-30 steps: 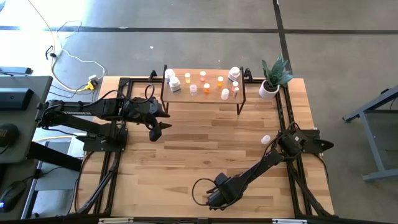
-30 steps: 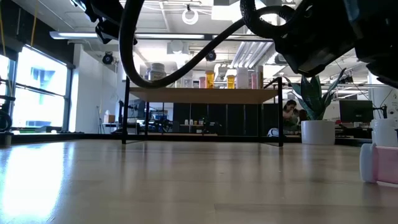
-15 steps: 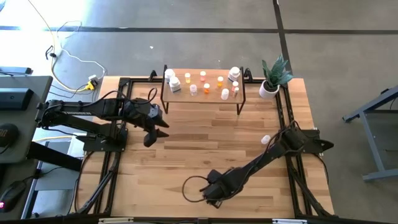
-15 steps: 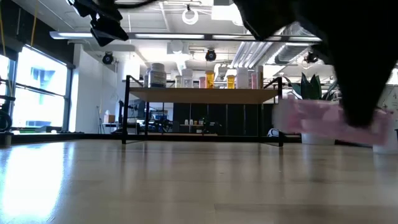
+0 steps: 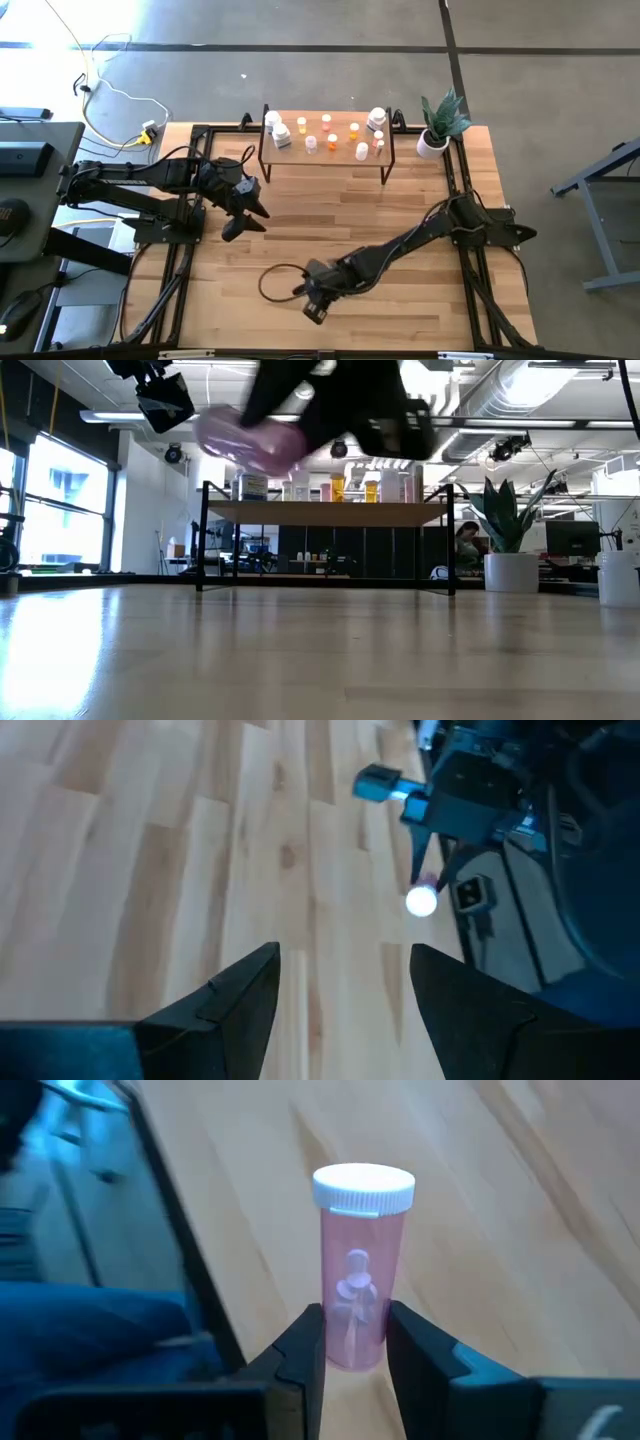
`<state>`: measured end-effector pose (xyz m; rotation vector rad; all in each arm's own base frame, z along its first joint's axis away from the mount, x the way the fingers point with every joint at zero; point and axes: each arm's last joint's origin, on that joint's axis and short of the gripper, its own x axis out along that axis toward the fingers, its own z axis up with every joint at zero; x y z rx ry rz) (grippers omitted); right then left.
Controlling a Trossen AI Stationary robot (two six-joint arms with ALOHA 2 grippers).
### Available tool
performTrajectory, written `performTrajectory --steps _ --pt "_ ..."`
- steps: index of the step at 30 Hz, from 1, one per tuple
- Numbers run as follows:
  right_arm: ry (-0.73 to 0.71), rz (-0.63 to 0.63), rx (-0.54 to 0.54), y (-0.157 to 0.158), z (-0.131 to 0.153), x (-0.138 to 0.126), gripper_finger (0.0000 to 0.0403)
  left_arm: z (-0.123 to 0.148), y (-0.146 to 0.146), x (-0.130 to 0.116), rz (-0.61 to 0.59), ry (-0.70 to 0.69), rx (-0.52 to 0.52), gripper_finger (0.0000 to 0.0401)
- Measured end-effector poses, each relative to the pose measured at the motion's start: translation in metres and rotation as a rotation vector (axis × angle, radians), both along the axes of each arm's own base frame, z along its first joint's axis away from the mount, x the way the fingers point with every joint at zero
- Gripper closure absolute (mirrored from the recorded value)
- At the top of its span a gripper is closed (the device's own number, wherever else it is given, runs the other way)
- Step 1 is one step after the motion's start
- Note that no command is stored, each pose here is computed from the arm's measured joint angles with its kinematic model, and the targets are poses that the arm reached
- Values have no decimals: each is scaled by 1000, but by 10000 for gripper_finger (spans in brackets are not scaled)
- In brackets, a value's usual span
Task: Pick and place medicine bottles onto shelf by color
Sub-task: Put the purple pill bottle on the shelf
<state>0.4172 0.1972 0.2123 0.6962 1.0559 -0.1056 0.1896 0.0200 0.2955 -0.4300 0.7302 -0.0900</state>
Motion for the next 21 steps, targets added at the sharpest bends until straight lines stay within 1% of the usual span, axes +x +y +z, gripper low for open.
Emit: performTrajectory --steps 6,10,14,21 --pt "-203 -1 25 -17 12 23 325 1 -4 0 -77 -9 -61 187" --pt "-321 -20 -20 -27 20 34 325 1 -10 0 -97 -4 -75 187" --pt "-398 -74 -61 -38 25 42 325 1 -16 0 -131 -2 -77 187" --pt "-500 -105 -72 -53 33 52 325 1 -26 0 -167 7 -91 187"
